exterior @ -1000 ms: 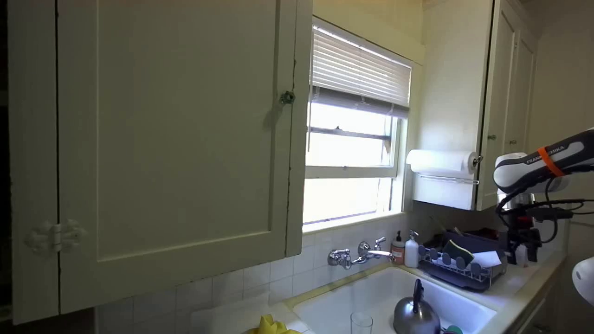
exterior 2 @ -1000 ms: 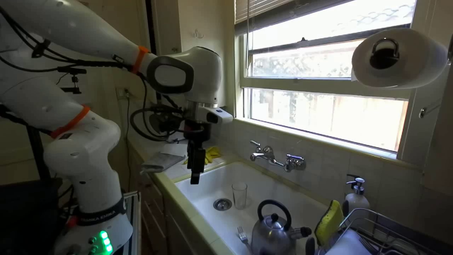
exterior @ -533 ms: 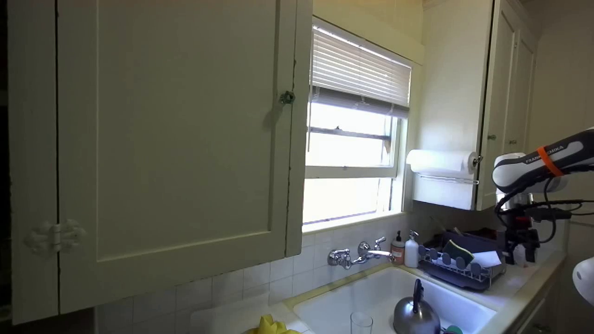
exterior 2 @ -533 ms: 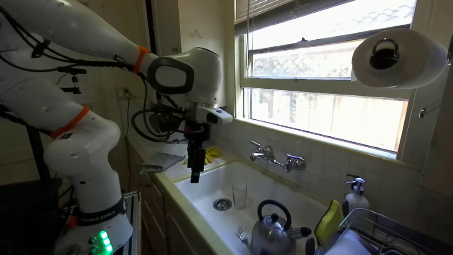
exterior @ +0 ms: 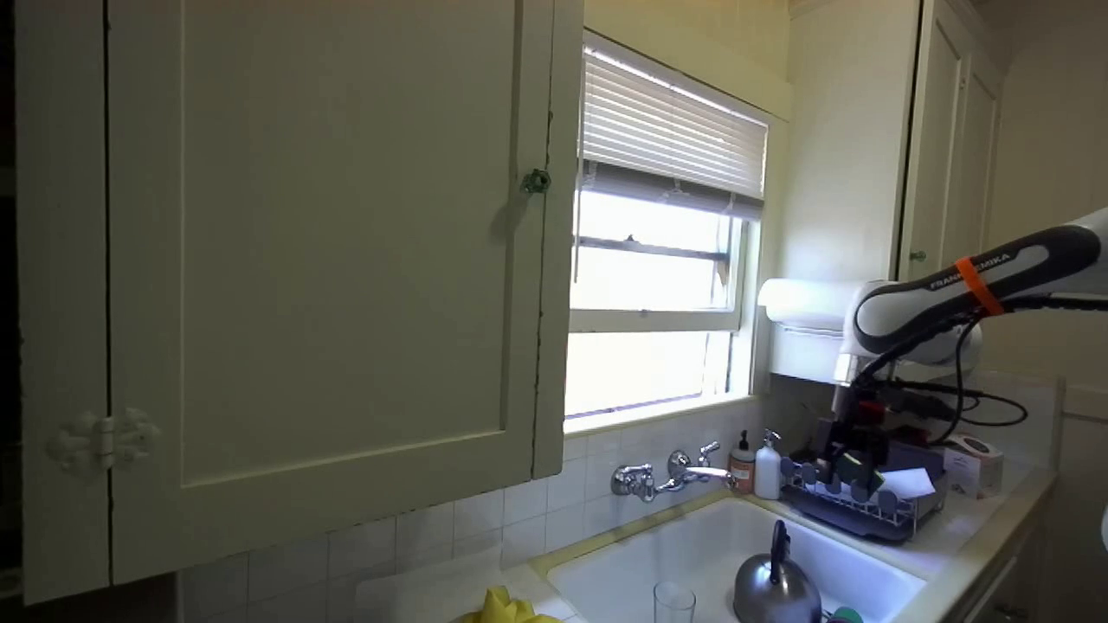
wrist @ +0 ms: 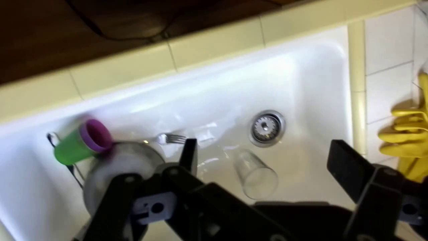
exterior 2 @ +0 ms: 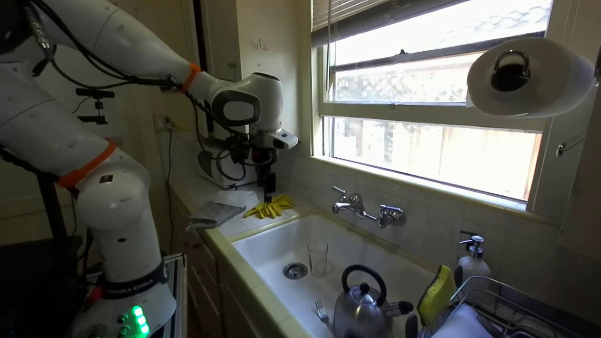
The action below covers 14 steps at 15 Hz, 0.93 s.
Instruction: Hang one yellow glove on the faucet.
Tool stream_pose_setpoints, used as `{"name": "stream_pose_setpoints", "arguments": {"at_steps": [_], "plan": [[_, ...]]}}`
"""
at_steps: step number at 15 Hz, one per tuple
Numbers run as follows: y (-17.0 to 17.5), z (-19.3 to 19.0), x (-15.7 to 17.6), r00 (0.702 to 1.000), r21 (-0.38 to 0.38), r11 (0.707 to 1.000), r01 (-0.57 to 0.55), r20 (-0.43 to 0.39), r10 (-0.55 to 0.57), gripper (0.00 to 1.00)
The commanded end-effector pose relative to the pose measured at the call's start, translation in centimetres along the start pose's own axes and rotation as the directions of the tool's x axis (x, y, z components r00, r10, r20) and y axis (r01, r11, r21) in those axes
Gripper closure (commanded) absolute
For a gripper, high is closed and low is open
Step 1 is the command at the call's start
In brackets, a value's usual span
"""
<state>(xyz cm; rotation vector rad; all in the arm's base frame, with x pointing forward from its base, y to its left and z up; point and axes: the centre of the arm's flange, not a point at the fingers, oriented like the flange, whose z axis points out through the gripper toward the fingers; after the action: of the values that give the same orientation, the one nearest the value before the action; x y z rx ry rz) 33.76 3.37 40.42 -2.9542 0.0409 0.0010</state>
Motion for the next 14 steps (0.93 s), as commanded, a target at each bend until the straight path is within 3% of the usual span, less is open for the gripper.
{"name": "stream_pose_setpoints", "arguments": {"at_steps": [1, 2, 3, 5, 11, 14], "plan": [[-8.8, 4.7, 0.5, 0.989, 0.060, 0.997, 0.041, -0.143, -0.032, 0.00], [-11.2, 5.6, 0.8, 0.982, 0.079, 0.996, 0.032, -0.189, -0.017, 0.00], [-8.0, 1.5, 0.8, 0.989, 0.046, 0.998, 0.048, -0.141, -0.041, 0.00], [-9.5, 2.2, 0.7, 0.988, 0.042, 0.997, 0.060, -0.143, -0.054, 0.00], [-8.1, 1.6, 1.3, 0.988, 0.055, 0.998, 0.041, -0.152, -0.032, 0.00], [-11.5, 3.7, 3.5, 0.982, 0.116, 0.987, -0.112, -0.140, 0.127, 0.00]]}}
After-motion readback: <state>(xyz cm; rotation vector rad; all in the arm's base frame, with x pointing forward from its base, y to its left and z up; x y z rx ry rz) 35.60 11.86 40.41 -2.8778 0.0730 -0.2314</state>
